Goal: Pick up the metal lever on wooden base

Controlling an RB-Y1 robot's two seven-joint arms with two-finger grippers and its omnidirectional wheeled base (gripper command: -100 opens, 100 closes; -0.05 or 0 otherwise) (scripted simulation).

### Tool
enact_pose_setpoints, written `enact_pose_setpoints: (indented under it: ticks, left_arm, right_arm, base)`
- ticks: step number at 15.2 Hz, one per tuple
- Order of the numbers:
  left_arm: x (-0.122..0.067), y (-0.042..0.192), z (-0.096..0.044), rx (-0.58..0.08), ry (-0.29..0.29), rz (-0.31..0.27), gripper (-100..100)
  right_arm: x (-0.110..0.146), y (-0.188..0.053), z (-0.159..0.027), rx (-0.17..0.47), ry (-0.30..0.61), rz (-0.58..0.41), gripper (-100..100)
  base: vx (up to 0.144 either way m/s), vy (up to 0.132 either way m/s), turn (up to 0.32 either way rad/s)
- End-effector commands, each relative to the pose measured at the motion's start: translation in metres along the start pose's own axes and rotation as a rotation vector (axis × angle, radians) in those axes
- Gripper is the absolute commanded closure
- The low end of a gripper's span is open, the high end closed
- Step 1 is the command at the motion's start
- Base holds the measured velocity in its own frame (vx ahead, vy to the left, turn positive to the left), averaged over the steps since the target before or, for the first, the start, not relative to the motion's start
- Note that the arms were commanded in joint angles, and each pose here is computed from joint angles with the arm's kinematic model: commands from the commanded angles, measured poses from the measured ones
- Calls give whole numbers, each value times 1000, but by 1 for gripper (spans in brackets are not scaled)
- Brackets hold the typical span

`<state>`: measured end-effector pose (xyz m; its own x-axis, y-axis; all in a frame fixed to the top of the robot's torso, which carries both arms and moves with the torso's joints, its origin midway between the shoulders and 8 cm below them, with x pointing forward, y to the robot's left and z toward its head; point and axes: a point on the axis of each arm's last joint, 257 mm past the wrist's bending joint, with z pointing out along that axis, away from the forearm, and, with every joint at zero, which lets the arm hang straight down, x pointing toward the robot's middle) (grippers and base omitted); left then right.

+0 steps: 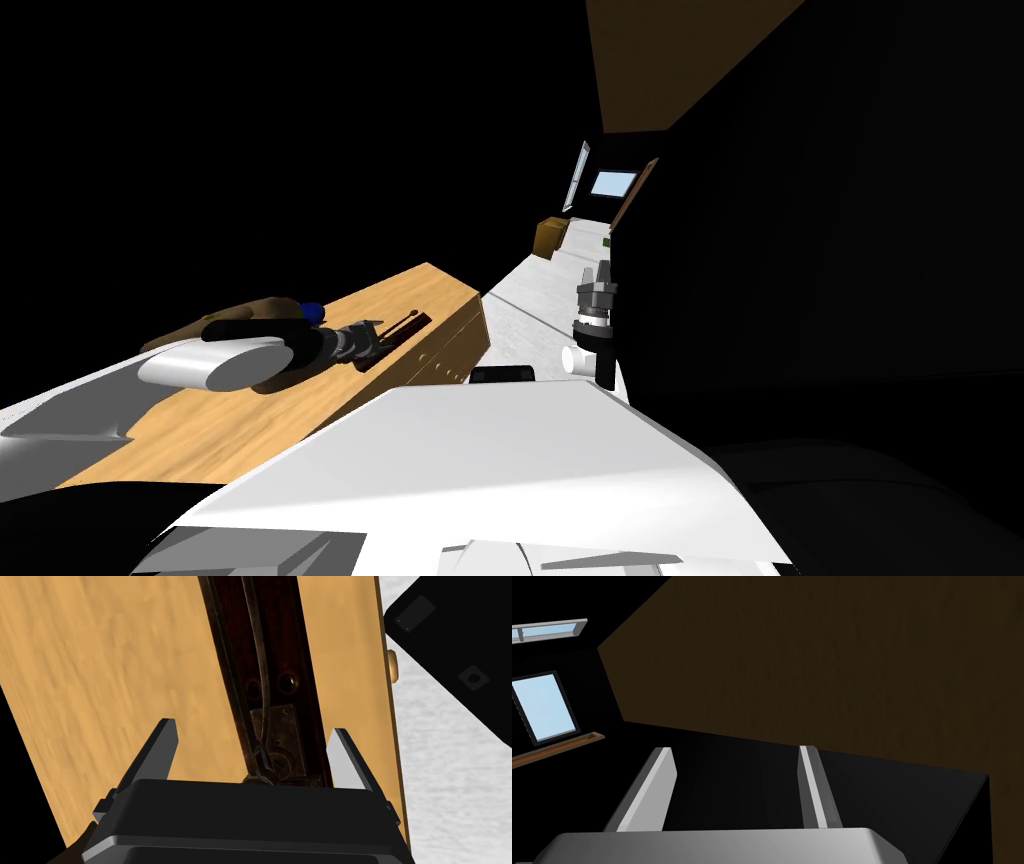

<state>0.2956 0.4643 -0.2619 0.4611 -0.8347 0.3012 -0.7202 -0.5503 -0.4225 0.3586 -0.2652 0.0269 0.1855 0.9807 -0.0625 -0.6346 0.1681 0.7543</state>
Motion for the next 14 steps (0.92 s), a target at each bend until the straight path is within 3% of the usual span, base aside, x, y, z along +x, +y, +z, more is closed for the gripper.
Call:
enact_pose_setpoints:
  ticks: [1, 9, 11, 14]
  left_arm:
    - [-9, 6, -3, -44, -35, -24, -100]
    - [-36, 23, -20, -186, -153, -111, -100]
    - [-38, 27, -21, -199, -164, -110, -100]
    - [-49, 33, -33, -264, -222, -159, -100]
  right_arm:
    - [0, 0, 0, 0, 0, 0, 0]
    - [0, 0, 0, 0, 0, 0, 0]
    - [0, 0, 0, 0, 0, 0, 0]
    - [0, 0, 0, 0, 0, 0, 0]
  base:
    - [75, -27, -6]
    - [58, -24, -5]
    - [58, -14, -4]
    - [65, -17, -5]
